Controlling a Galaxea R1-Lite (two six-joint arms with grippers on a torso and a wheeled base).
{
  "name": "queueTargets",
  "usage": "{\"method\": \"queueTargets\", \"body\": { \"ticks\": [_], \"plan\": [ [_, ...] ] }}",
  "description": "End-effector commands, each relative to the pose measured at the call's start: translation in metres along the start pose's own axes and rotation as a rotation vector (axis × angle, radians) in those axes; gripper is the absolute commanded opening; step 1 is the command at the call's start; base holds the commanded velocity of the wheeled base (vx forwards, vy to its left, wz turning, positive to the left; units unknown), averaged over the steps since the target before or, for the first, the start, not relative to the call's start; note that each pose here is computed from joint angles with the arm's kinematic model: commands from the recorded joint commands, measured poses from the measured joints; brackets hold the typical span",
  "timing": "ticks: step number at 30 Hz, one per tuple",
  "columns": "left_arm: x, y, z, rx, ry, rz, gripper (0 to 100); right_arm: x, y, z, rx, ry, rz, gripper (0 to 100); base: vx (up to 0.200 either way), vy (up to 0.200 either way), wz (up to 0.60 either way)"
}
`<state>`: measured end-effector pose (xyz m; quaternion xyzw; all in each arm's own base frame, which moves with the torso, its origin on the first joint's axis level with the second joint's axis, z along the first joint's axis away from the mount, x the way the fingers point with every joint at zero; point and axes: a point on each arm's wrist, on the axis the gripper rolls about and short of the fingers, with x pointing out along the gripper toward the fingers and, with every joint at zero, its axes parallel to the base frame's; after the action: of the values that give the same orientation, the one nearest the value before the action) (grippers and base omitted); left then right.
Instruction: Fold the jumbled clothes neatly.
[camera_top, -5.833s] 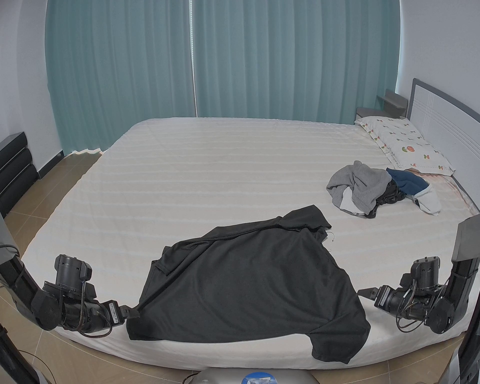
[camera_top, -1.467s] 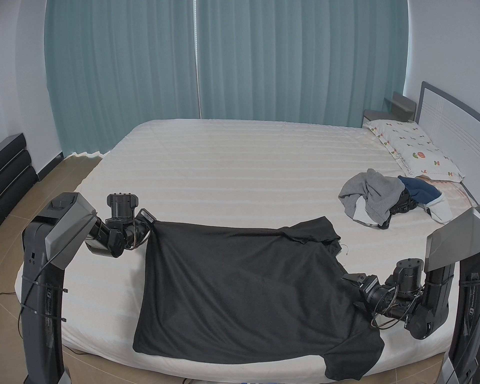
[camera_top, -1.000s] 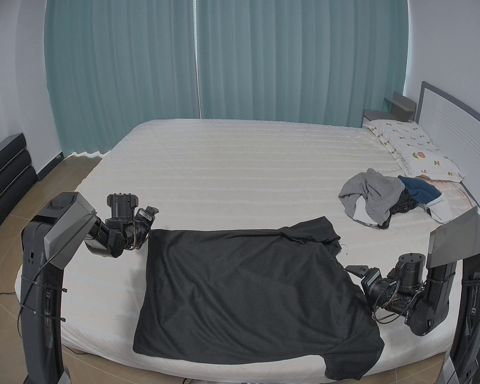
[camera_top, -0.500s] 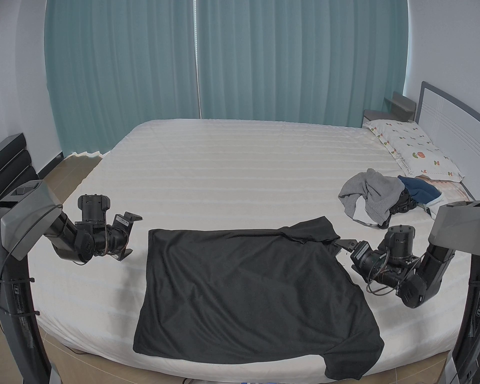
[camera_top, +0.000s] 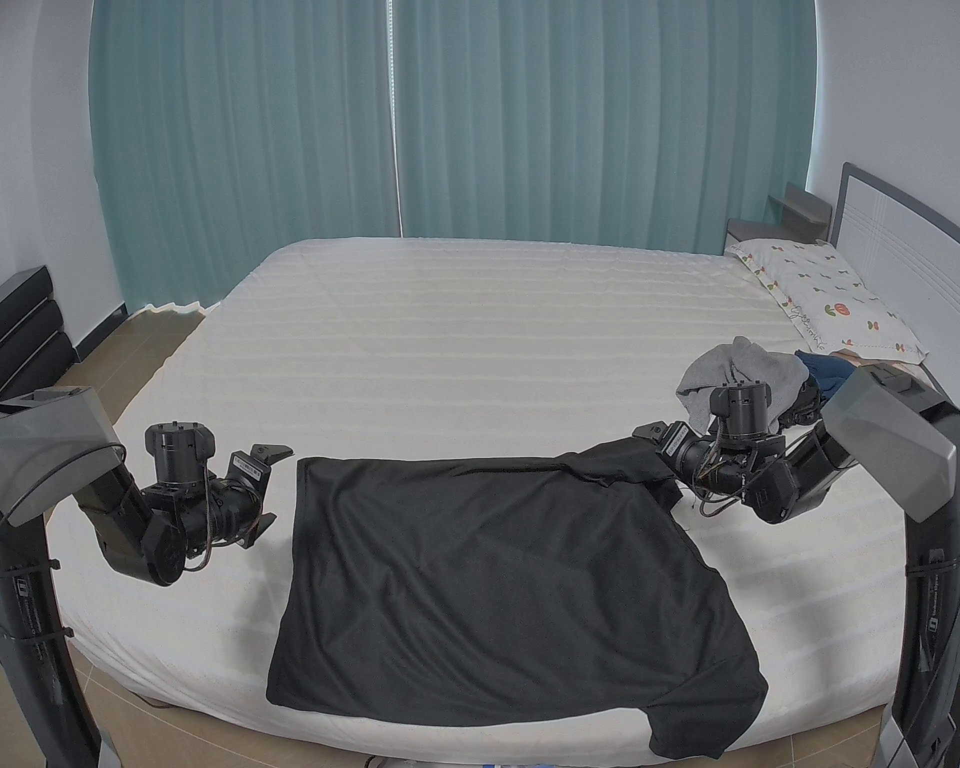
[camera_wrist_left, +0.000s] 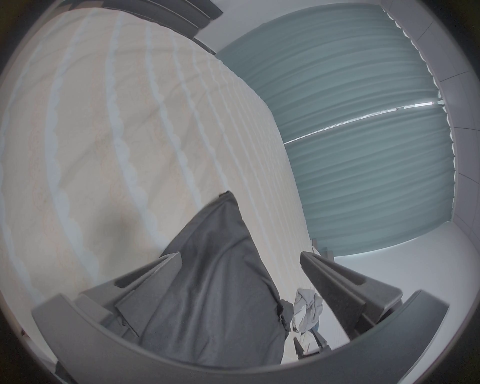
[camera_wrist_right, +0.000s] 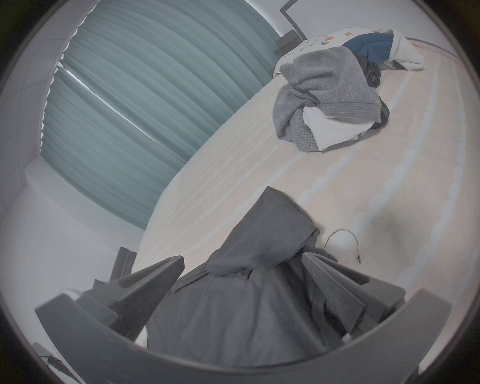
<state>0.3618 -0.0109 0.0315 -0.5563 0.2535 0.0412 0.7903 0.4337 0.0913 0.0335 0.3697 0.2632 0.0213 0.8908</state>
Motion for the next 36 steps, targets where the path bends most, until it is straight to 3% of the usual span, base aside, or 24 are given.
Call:
{"method": "queueTargets", "body": {
  "ticks": [1, 14, 18, 24, 25, 32, 36],
  "plan": [
    [-0.002, 0.014, -0.014, 0.003, 0.029, 0.025, 100, 0.039, -0.028, -0.013, -0.018, 0.016, -0.071, 100, 0.0, 0.0, 0.0],
    [-0.002, 0.015, -0.016, 0.004, 0.035, 0.028, 100, 0.05, -0.004, -0.008, -0.033, 0.002, -0.03, 100, 0.0, 0.0, 0.0],
    [-0.003, 0.015, -0.016, 0.004, 0.035, 0.028, 100, 0.067, 0.002, -0.017, -0.04, 0.038, -0.047, 100, 0.0, 0.0, 0.0],
    [-0.002, 0.015, -0.016, 0.004, 0.036, 0.029, 100, 0.089, 0.01, -0.019, -0.054, 0.017, -0.105, 100, 0.0, 0.0, 0.0],
    [-0.003, 0.015, -0.016, 0.005, 0.033, 0.027, 100, 0.092, 0.011, -0.016, -0.051, 0.009, -0.105, 0, 0.0, 0.0, 0.0],
    [-0.003, 0.015, -0.016, 0.004, 0.035, 0.026, 100, 0.094, 0.019, 0.003, -0.046, -0.047, -0.105, 0, 0.0, 0.0, 0.0],
    [-0.002, 0.015, -0.016, 0.004, 0.036, 0.029, 100, 0.098, 0.031, 0.022, -0.033, -0.111, -0.055, 0, 0.0, 0.0, 0.0]
  ]
}}
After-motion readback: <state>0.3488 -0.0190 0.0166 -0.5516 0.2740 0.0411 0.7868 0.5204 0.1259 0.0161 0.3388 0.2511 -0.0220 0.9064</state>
